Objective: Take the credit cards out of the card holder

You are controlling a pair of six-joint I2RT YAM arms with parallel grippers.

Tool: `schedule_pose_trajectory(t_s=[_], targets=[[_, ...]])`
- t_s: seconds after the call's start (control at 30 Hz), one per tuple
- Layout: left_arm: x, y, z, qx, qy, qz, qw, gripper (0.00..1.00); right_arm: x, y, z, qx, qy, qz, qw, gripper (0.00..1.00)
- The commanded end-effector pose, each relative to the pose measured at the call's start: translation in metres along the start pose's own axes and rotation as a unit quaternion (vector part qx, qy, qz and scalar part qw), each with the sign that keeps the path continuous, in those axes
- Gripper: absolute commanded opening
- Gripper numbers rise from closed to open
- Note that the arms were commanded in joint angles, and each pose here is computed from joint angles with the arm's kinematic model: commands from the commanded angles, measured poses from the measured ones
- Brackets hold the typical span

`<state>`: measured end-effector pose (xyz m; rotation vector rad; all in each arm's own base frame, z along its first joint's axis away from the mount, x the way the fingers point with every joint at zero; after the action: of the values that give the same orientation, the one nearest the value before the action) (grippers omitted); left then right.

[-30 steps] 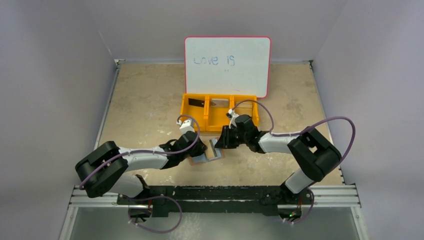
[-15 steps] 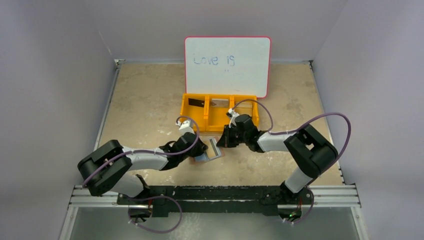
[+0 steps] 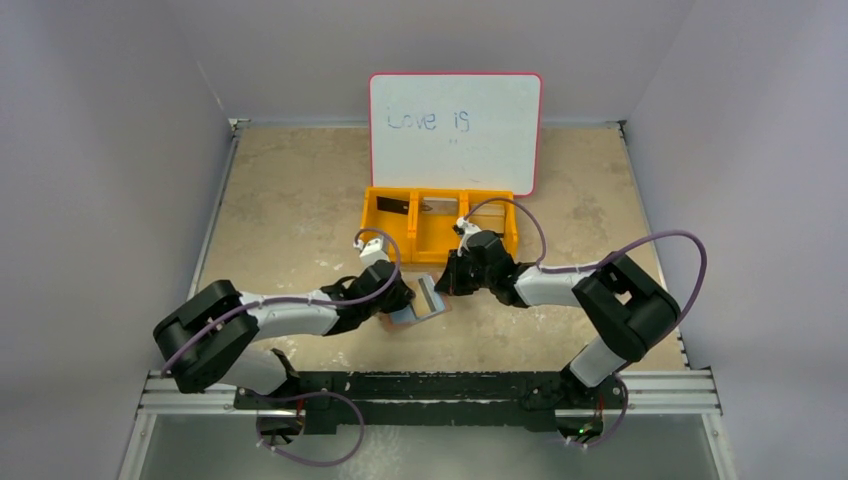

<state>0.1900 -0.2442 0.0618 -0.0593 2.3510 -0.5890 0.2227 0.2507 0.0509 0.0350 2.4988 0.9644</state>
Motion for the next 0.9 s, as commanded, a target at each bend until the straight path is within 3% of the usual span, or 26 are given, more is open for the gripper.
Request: schedule_pose_trajectory(t_s=[0.0,0.33,0.6,0.73,0.87], targets=[[0.019,0.031,-0.007,-0.075,0.042,0.033,0.996,0.0,0.011,-0.02,-0.001,0.047,0.017,-0.001,0.999,0.0],[0.014,0.033,-0.016,-0.082,0.029,0.021,0.996,0.01,0.008,-0.012,-0.001,0.028,0.017,0.001,0.999,0.0],[0.011,0.012,-0.002,-0.021,0.017,-0.044,0.999,0.08,0.01,-0.002,0.007,-0.015,0.033,-0.005,0.999,0.0],[0.012,0.016,-0.004,-0.019,0.005,-0.071,0.997,0.19,0.009,0.0,0.005,-0.017,0.033,-0.005,0.999,0.0],[0.01,0.022,-0.009,-0.032,-0.003,-0.069,0.997,0.19,0.007,0.002,0.006,-0.018,0.033,-0.005,0.999,0.0]])
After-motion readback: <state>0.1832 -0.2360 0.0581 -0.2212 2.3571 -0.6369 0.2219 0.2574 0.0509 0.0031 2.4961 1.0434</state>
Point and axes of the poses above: each gripper's point midway between its finger pads, its own z axis out along the fingers, its own y axis along the line the jaws close on, x = y × z, the point moved 5 cm from there along -z, back along the fingers, and after that the axes turned 11 degrees about z, right-handed, at the moved point
